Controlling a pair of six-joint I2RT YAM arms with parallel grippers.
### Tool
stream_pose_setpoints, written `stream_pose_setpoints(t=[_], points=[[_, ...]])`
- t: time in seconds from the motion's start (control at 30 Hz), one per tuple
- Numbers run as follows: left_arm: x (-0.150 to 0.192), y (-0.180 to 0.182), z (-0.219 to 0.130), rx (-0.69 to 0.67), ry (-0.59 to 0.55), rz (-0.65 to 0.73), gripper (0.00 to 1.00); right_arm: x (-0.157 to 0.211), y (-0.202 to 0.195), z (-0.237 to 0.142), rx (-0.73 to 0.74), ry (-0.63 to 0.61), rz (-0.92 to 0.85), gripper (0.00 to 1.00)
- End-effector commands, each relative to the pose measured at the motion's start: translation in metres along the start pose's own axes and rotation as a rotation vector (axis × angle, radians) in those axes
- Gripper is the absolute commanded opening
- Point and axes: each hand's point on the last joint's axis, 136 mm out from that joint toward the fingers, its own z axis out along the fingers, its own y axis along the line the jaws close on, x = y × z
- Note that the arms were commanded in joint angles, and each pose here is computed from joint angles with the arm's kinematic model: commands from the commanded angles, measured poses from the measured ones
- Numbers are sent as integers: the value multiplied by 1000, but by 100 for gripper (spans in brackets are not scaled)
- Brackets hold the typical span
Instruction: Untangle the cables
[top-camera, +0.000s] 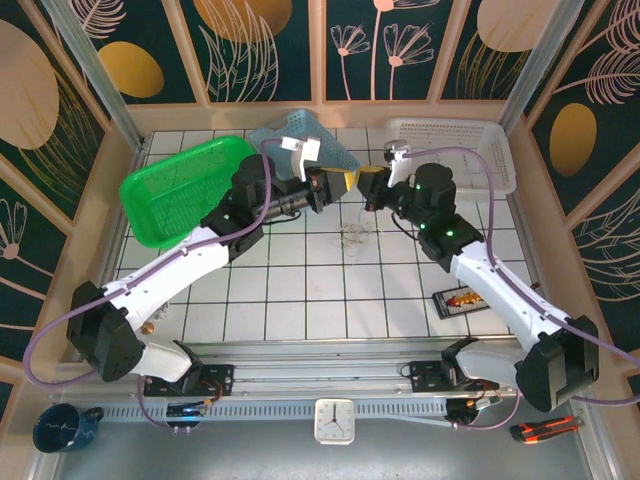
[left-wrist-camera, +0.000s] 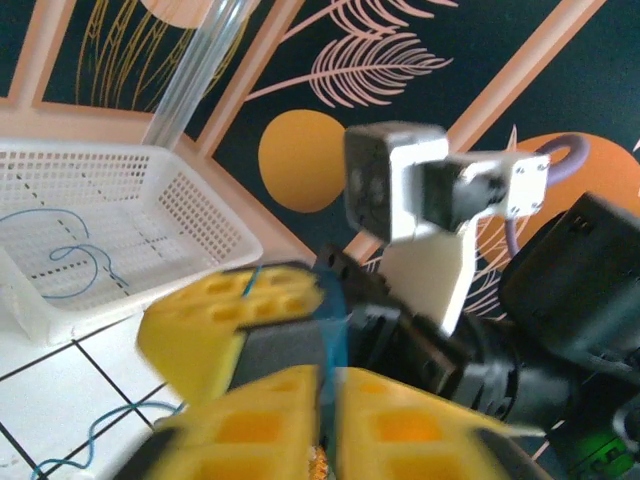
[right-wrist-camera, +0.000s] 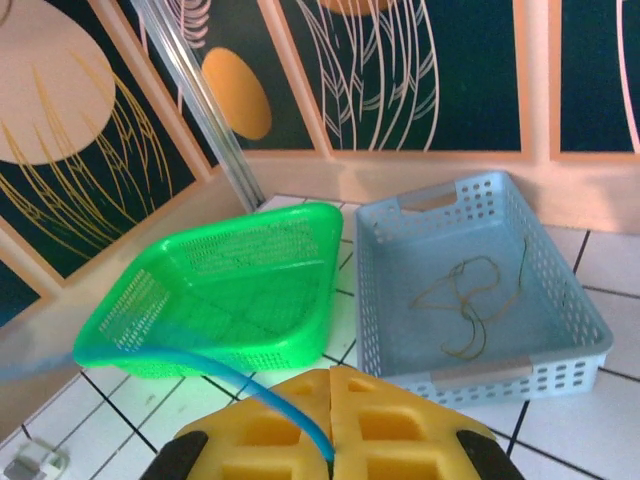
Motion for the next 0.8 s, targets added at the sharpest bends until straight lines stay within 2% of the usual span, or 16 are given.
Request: stream_pose_setpoints(t=[0.0,0.1,0.2,0.27,0.47,0.63,0.77], points=[[-4,4,-14,-32,-76,49,50,-45,10,-11,2,-95,-3,0],[0,23,-31,-112,-158,68,68,-61,16,-18,2,-114,15,0],[25,52,-45,-194,-180,92,76,-75,25,-26,-25,-131,32,0],[42,66,-46,-226,-152,131,80,-83,33,-29,-55,-136,46,0],[83,96,-24,-240,-15,218,85,-98,55,-31,-156,-141,88,0],[87,94,0,-157,7,259,87,-97,73,-26,-228,-128,126,0],[86,100,17,-147,12,269,89,-88,89,-18,-277,-104,145,0]])
